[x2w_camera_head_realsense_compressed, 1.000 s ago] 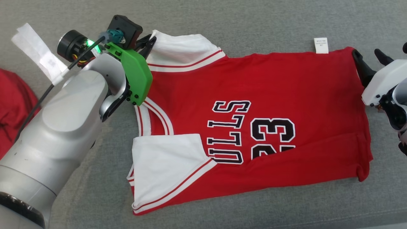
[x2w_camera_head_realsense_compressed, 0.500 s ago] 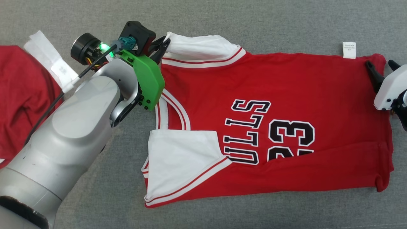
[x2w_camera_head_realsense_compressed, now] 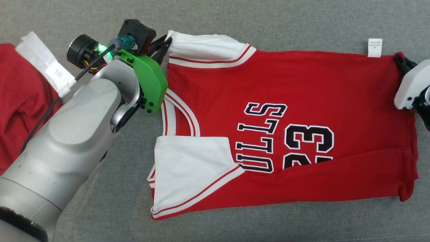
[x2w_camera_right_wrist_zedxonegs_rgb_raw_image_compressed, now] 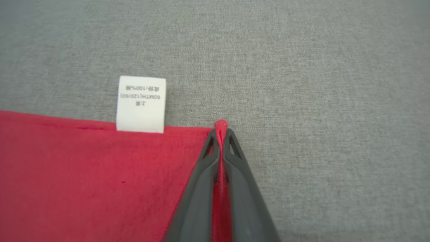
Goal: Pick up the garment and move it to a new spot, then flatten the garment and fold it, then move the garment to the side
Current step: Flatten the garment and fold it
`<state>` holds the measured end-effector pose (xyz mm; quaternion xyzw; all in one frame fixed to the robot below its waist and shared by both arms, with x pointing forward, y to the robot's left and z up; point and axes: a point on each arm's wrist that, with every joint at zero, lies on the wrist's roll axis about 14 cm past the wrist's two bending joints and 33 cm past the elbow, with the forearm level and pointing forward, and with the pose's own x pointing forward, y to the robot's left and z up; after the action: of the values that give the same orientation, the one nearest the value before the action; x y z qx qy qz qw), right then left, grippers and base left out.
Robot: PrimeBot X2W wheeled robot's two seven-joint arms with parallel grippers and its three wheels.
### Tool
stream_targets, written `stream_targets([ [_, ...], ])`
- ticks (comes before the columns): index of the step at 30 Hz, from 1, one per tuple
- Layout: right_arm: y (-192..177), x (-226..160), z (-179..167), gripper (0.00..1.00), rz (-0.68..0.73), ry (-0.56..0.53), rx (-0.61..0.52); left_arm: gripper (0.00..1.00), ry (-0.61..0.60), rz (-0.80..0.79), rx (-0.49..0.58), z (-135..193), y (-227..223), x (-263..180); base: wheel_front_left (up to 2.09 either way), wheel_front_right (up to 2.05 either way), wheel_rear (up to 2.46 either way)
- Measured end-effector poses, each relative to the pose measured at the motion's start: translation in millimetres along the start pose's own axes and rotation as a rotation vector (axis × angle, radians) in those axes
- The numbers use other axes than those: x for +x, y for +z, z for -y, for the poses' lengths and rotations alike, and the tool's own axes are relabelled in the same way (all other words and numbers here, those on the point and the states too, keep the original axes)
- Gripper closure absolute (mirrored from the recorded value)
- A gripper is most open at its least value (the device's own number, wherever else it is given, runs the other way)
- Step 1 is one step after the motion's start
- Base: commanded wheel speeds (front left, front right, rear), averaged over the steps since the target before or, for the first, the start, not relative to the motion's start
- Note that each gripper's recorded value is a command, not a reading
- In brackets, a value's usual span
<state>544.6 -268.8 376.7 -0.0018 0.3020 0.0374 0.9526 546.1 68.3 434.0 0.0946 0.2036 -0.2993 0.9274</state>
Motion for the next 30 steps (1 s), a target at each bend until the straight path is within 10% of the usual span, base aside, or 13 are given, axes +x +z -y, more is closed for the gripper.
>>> stream_targets([
  [30,84,-5,-11,1.00,0.346,0.056,-0.123,1.00,0.151,0.254,0.012,-42,45,12,0.00,0.00,0.00],
])
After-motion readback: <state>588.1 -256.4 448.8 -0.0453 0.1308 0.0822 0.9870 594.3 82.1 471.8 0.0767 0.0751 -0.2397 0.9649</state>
